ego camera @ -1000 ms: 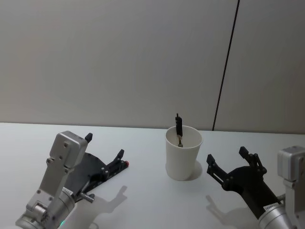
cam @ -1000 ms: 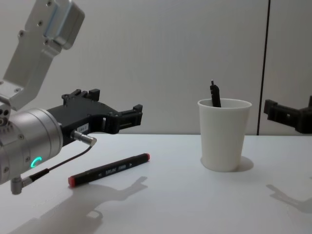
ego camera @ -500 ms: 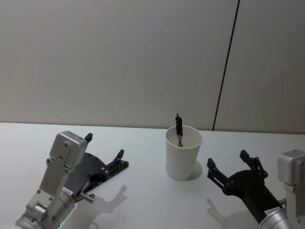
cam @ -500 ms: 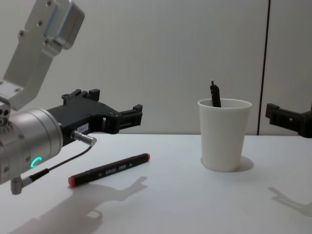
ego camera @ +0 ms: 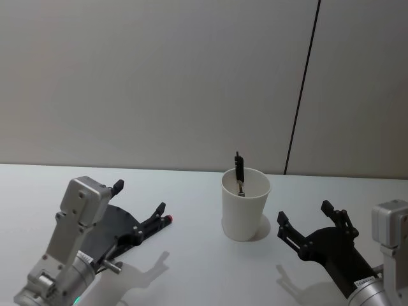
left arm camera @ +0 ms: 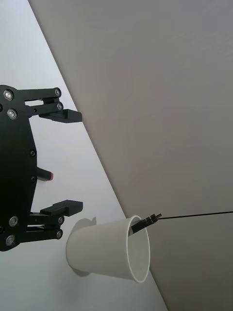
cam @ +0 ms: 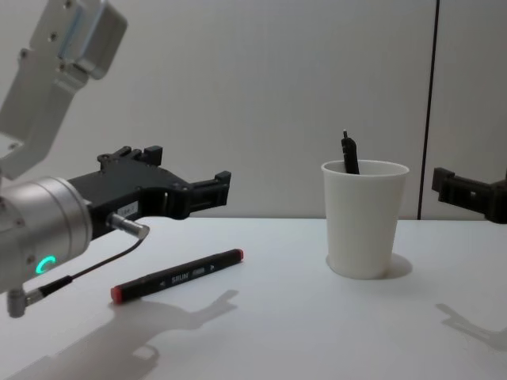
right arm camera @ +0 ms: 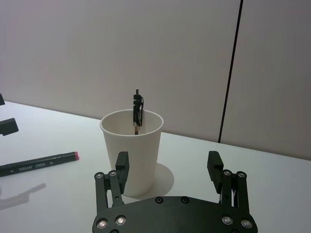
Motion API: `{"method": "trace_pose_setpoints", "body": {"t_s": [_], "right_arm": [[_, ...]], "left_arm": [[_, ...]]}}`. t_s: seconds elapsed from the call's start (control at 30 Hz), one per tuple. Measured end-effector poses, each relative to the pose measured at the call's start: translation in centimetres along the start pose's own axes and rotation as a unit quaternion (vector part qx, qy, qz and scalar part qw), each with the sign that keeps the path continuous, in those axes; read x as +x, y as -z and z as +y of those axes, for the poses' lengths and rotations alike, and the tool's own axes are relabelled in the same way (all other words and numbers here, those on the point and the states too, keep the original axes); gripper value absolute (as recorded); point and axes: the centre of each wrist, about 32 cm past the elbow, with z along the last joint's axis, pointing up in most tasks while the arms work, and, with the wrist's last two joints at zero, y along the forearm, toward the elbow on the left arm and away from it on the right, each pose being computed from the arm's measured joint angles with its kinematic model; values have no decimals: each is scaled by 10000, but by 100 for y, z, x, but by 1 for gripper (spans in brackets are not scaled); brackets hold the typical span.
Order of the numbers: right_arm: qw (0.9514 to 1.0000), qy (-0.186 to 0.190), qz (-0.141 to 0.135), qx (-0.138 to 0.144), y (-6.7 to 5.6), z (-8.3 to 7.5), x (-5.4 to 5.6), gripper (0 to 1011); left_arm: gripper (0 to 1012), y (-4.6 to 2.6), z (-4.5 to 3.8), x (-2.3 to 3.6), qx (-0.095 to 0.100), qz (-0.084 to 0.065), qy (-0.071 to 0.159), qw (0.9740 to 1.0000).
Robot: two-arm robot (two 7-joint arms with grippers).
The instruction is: Place the pen into the pen holder.
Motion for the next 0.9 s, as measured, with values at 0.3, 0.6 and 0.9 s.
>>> {"method": "trace_pose_setpoints", "body": {"t_s": [0.3, 0.6, 0.9], "right_arm": [[10000, -1, 2, 1, 0, 0, 0, 1001], [10000, -1, 3, 1, 0, 0, 0, 1001], [10000, -1, 2, 0, 1, 0, 0, 1001]], "left_arm": [[1002, 6, 138, 166, 64, 104, 239, 9996], [1002, 23, 266, 331, 196, 209, 447, 9986], [1002, 61, 344, 514, 352, 363, 783, 9956]]}}
